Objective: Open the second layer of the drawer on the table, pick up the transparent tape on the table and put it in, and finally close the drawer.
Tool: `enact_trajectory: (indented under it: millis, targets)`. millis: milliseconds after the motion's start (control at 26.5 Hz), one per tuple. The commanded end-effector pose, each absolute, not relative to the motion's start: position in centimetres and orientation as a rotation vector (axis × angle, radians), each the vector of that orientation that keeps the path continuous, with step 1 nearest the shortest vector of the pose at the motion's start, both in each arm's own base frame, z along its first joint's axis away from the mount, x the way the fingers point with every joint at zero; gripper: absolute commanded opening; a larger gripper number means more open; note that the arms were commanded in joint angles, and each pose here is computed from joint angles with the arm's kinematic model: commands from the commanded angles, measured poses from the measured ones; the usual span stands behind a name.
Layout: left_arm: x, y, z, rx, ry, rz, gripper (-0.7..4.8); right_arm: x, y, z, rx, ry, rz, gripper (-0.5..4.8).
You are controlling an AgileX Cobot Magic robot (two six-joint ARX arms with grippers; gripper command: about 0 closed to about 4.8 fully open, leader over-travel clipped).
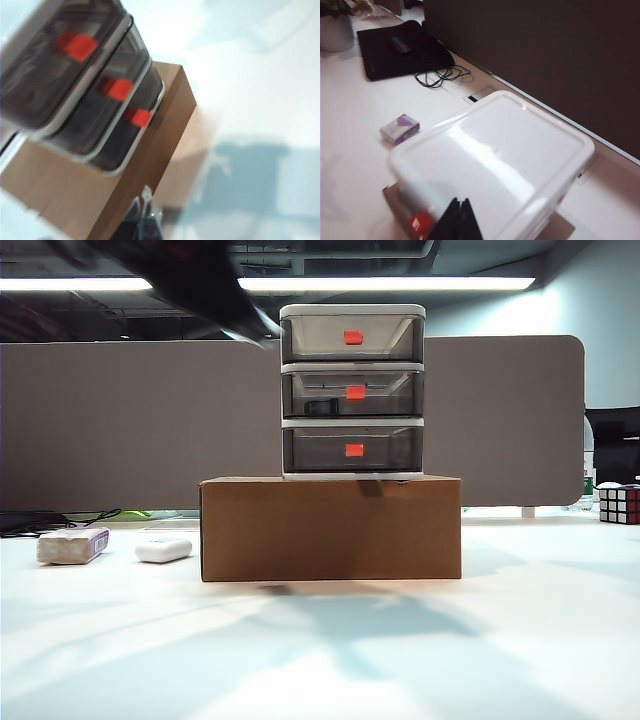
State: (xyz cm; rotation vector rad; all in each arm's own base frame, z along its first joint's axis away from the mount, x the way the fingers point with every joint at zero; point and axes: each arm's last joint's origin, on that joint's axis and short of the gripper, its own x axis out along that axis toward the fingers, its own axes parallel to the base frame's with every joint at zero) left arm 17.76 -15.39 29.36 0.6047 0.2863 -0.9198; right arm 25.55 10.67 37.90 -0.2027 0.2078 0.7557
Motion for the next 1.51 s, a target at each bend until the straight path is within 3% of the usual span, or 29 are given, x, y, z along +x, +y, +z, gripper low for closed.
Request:
enact_trajectory:
  millis: [38, 189, 264, 679, 1094, 1509]
  targets:
    - [13.4, -11.6, 29.4, 0.493, 0.201, -0.851, -0.06, 20.4, 8.7, 35.7, -0.187, 0.224, 0.744, -0.05]
    - [10.1, -8.7, 27.1, 0.379, 0.100, -0.814, -0.06, 15.6, 6.9, 32.6, -0.169, 0.194, 0.725, -0.05]
    - [8.8, -7.6, 24.1, 0.214, 0.062, -0.787, -0.06, 13.3, 6.0, 30.2, -0.171, 0.167, 0.703, -0.05]
    - [7.1, -6.1, 19.9, 0.060, 0.012, -0.760, -0.06, 10.4, 4.6, 23.2, -0.052, 0.211, 0.599, -0.05]
    - [7.5, -6.2, 16.3, 0.008, 0.023, -0.700, -0.06, 9.2, 4.0, 16.1, -0.013, 0.076, 0.536, -0.05]
    - [8.2, -5.2, 15.7, 0.103, 0.062, -0.498, -0.06, 9.3, 2.8, 15.4, -0.061, 0.093, 0.404, -0.05]
